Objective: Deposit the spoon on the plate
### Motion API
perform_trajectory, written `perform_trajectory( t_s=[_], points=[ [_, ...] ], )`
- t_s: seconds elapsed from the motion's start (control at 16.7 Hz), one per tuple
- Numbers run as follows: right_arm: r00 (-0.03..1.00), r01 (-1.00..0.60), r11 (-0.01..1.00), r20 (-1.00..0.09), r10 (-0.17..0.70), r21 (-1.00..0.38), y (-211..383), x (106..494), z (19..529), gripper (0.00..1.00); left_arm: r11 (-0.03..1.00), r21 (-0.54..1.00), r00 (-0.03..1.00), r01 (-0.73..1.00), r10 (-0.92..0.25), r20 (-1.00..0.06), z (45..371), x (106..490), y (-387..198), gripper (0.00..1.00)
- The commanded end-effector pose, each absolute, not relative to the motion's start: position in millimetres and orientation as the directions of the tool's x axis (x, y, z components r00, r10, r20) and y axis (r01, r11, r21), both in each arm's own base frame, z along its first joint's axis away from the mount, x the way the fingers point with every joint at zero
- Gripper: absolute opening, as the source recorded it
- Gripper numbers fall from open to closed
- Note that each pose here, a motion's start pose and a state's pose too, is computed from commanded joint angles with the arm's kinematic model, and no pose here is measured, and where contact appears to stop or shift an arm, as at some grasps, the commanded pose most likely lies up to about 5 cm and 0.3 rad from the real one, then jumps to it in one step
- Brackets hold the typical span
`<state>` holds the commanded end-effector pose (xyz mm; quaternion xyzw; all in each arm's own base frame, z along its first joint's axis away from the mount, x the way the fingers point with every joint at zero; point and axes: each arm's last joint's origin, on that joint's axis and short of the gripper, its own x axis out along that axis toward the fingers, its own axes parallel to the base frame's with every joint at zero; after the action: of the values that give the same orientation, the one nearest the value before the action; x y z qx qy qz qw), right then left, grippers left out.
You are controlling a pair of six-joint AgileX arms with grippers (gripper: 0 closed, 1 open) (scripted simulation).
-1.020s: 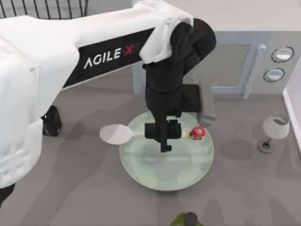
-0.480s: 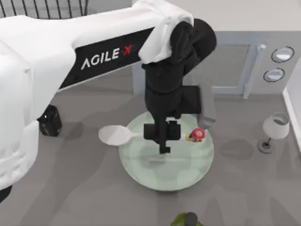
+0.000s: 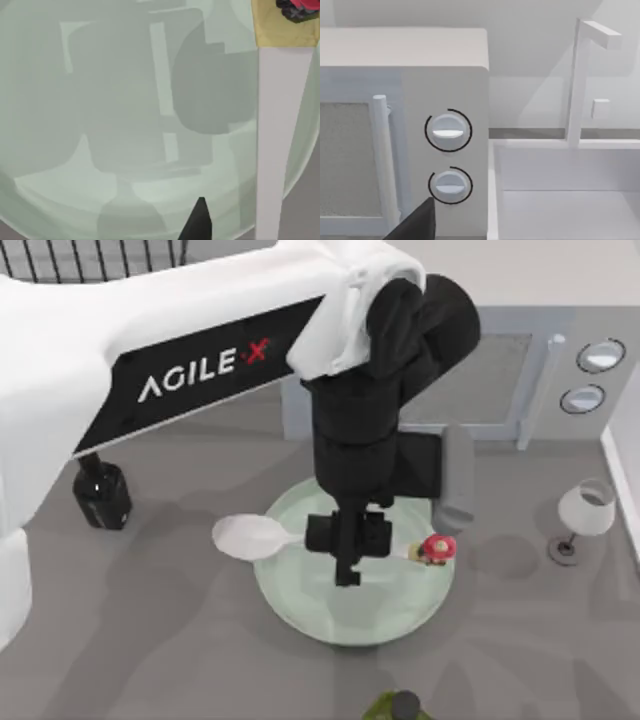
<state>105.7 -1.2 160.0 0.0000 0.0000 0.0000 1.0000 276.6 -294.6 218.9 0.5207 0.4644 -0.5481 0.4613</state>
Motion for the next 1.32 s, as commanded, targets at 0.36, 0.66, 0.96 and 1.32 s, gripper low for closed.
perform_trajectory(
  t_s=[0.36,0.66,0.96,1.32],
  points=[
    [1.0,0.0,1.0,0.0,0.0,0.0,-1,106,160,1.0,-0.175,0.03,0.014,0.984,-0.096,-0.995,235,271,-298,0.0],
    [1.0,0.0,1.0,0.0,0.0,0.0,-1,106,160,1.0,-0.133,0.075,0.059,0.988,-0.121,-0.991,219,287,-303,0.0],
    [1.0,0.0,1.0,0.0,0.0,0.0,-1,106,160,1.0,-0.055,0.063,0.06,0.996,-0.063,-0.996,175,312,-302,0.0],
    [1.0,0.0,1.0,0.0,0.0,0.0,-1,106,160,1.0,-0.025,0.008,0.008,1.0,0.008,-1.0,138,316,-296,0.0]
  ],
)
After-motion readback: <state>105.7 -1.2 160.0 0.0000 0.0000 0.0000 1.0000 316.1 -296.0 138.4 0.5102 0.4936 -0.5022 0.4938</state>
